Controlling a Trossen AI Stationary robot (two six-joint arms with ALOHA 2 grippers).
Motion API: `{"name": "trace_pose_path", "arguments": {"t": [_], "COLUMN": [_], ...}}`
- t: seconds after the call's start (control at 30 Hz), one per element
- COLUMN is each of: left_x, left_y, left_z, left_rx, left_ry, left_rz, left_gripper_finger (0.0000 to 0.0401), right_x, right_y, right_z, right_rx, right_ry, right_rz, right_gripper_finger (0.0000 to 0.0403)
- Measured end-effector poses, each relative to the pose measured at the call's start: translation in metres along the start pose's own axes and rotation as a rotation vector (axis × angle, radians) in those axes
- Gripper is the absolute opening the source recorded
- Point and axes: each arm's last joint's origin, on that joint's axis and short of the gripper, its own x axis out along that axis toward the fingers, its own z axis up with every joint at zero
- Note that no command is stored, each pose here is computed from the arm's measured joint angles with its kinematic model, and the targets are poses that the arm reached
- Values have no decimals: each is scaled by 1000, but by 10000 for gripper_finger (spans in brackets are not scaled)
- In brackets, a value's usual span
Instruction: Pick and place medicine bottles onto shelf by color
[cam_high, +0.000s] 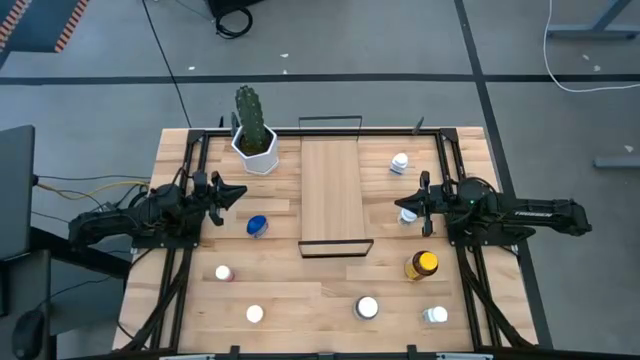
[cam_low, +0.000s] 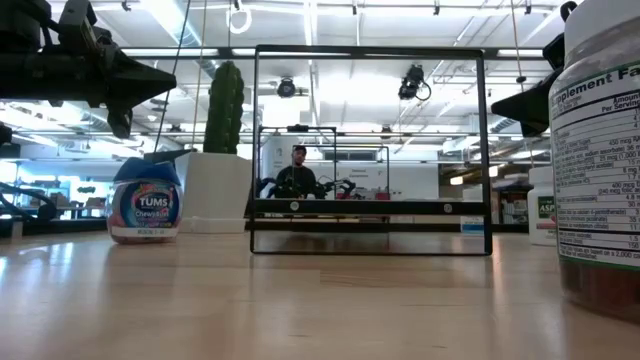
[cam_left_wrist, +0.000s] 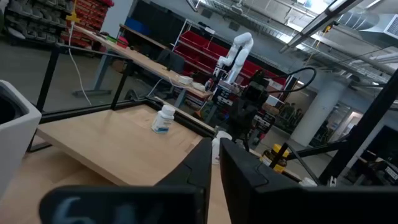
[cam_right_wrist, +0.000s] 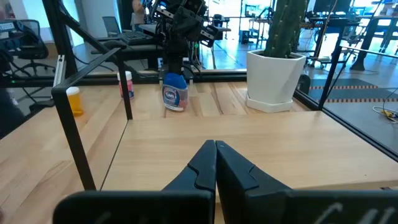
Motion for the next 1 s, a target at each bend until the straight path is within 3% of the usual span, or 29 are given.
{"name": "trace_pose_path", "arguments": {"t": [1.0], "left_x": [0], "left_y": [0], "left_z": [0], "left_rx": [0], "left_ry": [1], "left_rz": [0], "left_gripper_finger": [33], "right_x": [0], "right_y": [0], "right_z": [0], "right_rx": [0], "right_ry": [0], "right_rz": [0], "right_gripper_finger": [10]}}
